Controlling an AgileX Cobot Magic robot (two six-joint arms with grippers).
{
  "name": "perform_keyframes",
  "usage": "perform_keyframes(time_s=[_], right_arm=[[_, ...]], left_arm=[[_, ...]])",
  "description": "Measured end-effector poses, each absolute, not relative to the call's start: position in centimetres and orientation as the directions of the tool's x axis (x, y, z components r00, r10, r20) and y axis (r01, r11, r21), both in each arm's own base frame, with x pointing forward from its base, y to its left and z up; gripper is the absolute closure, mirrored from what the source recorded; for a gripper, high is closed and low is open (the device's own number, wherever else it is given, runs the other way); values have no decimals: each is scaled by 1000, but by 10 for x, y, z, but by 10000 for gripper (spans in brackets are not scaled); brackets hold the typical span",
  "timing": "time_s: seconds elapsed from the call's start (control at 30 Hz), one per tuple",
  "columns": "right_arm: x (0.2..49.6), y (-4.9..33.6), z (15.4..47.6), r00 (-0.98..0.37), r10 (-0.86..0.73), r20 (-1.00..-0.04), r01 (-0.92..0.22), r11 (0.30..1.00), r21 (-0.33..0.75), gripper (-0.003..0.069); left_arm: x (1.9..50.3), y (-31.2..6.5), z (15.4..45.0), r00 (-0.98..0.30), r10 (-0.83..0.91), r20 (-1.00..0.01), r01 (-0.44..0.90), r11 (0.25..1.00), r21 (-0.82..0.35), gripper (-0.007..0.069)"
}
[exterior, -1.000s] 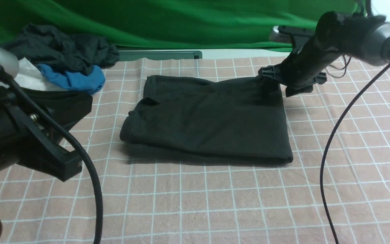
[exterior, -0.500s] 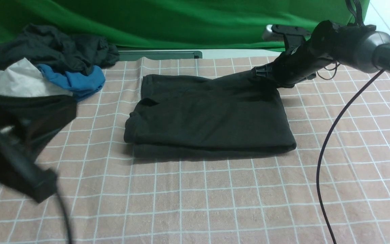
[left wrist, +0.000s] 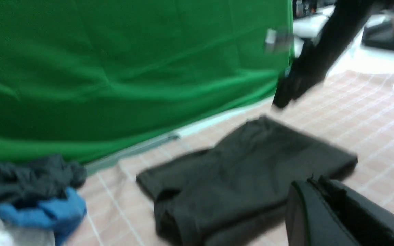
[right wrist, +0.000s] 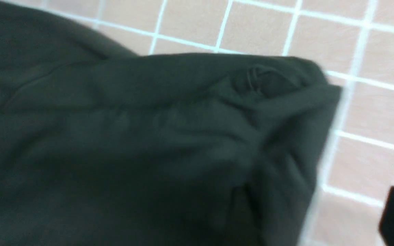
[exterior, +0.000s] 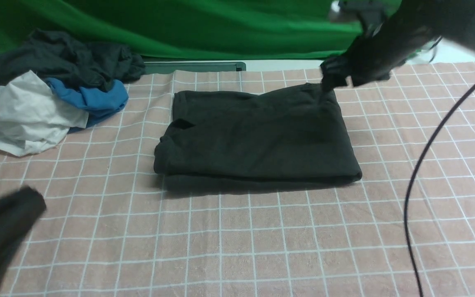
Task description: Fold a long-sleeved shirt over a pink coffee tablecloth.
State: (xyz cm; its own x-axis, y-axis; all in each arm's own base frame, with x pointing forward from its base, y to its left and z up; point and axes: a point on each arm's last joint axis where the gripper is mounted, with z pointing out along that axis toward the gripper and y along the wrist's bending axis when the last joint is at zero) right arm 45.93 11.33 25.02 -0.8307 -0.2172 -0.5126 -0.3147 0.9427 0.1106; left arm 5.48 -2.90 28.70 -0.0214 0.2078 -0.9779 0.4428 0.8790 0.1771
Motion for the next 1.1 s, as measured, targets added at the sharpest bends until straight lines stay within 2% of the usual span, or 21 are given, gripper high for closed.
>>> perform_keyframes(time_s=[0.07, 0.17, 0.2, 0.37, 0.47, 0.7, 0.83, 0.93, 1.1], right_arm=[[440, 109, 274, -834, -230, -502, -322, 941, 104, 286], [407, 102, 304, -834, -204, -513, -303, 946, 116, 361], [405, 101, 305, -833, -202, -514, -302, 946, 117, 364], [329, 85, 330, -838, -122, -532, -236, 960, 153, 393], [267, 70, 333, -814, -48, -579, -186, 965, 182, 407], [159, 46, 312, -758, 25, -652, -155, 964, 217, 532], [122, 38, 301, -701, 46, -711, -165, 960, 225, 579], [101, 33, 300, -615, 71, -785, -182, 956, 229, 584], [79, 28, 301, -535, 89, -840, -204, 952, 230, 575]], left_arm=[[56, -29, 278, -35, 237, -971, 445, 874, 197, 608], [57, -29, 278, -13, 235, -972, 433, 878, 206, 608], [57, -29, 278, -12, 236, -972, 432, 878, 208, 608], [57, -28, 279, -3, 244, -970, 429, 877, 219, 608], [57, -28, 279, -3, 245, -970, 428, 876, 220, 608], [57, -28, 279, -2, 248, -969, 428, 876, 223, 608], [57, -28, 279, 0, 253, -968, 427, 875, 229, 608], [57, -28, 279, 1, 254, -967, 427, 875, 231, 608], [57, -28, 279, 1, 254, -967, 427, 875, 231, 608]])
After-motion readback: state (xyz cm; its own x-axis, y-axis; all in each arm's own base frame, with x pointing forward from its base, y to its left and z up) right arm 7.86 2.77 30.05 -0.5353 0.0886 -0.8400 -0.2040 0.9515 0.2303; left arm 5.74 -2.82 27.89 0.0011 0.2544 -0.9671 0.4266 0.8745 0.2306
